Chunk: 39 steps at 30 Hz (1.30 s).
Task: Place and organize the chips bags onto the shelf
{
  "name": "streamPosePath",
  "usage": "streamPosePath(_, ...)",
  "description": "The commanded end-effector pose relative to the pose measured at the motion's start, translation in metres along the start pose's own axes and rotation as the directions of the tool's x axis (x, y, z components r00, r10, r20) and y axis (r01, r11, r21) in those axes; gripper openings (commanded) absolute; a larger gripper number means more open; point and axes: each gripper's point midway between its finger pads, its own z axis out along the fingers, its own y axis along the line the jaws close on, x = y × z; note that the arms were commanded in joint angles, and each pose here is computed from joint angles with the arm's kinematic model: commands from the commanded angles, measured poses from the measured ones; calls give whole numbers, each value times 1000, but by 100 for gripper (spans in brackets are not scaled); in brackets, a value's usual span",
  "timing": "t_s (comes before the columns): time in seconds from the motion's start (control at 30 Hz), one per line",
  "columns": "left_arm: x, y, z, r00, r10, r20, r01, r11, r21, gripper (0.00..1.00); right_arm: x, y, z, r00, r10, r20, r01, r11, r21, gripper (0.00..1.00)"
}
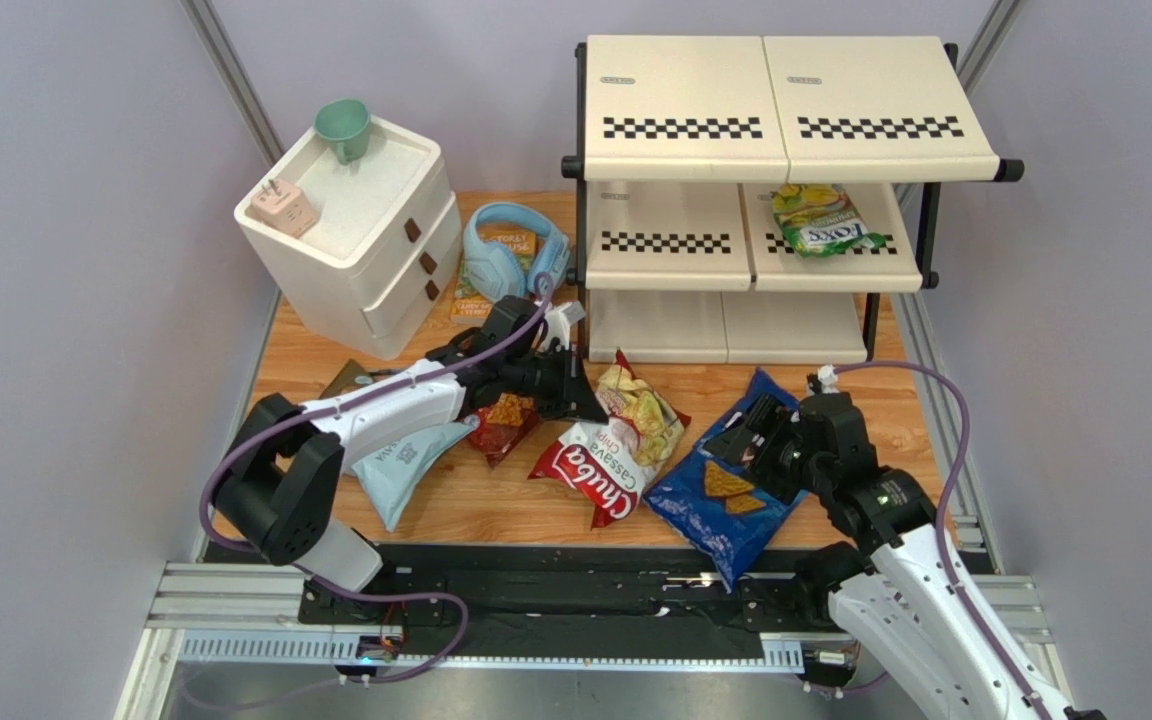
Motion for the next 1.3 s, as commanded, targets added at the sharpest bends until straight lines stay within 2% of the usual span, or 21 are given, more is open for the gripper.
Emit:
streamPosePath(0.0, -12, -45, -17, 999, 6, 54, -14, 988, 156, 0, -16, 18, -7, 998, 21, 53, -20, 999, -33, 81)
streamPosePath(0.2, -9, -53, -29, 997, 0, 72, -12, 985, 174, 0, -21, 24, -7, 998, 24, 53, -23, 999, -27, 82)
streamPosePath(0.3, -14, -43, -39, 987, -58, 149, 38, 990, 137, 0, -24, 30, -9, 998, 38, 56, -36, 999, -41, 83)
streamPosePath(0.33, -24, -39, -48, 971, -77, 226, 54, 993, 109, 0, -25, 32, -10, 997, 50, 57, -47, 998, -49, 84)
streamPosePath(0.43, -36, -29, -58, 925, -152, 347, 126, 987, 96, 0, -27, 40, -12, 992, 117, 48, -115, 992, -58, 84)
streamPosePath(0.5, -40, -22, -58, 907, -181, 380, 164, 984, 75, 0, -26, 51, -14, 981, 193, 12, -192, 979, -69, 84)
streamPosePath(0.63, -52, -13, -51, 874, -241, 421, 233, 970, 70, 0, -16, 73, -17, 936, 331, -116, -341, 937, -77, 85)
streamPosePath(0.7, -63, -14, -45, 864, -258, 432, 249, 965, 77, 0, -7, 84, -18, 891, 409, -196, -426, 903, -56, 85)
streamPosePath(0.83, -79, -13, -33, 853, -274, 445, 269, 960, 74, 0, 6, 92, -16, 837, 478, -268, -497, 868, -4, 85)
streamPosePath(1.03, -94, -35, -26, 844, -243, 478, 229, 969, 88, 0, 18, 106, -6, 754, 569, -328, -611, 791, -32, 86)
streamPosePath(1.27, -90, -56, -21, 858, -200, 472, 169, 980, 107, 0, 24, 104, 2, 751, 586, -305, -615, 789, 1, 87)
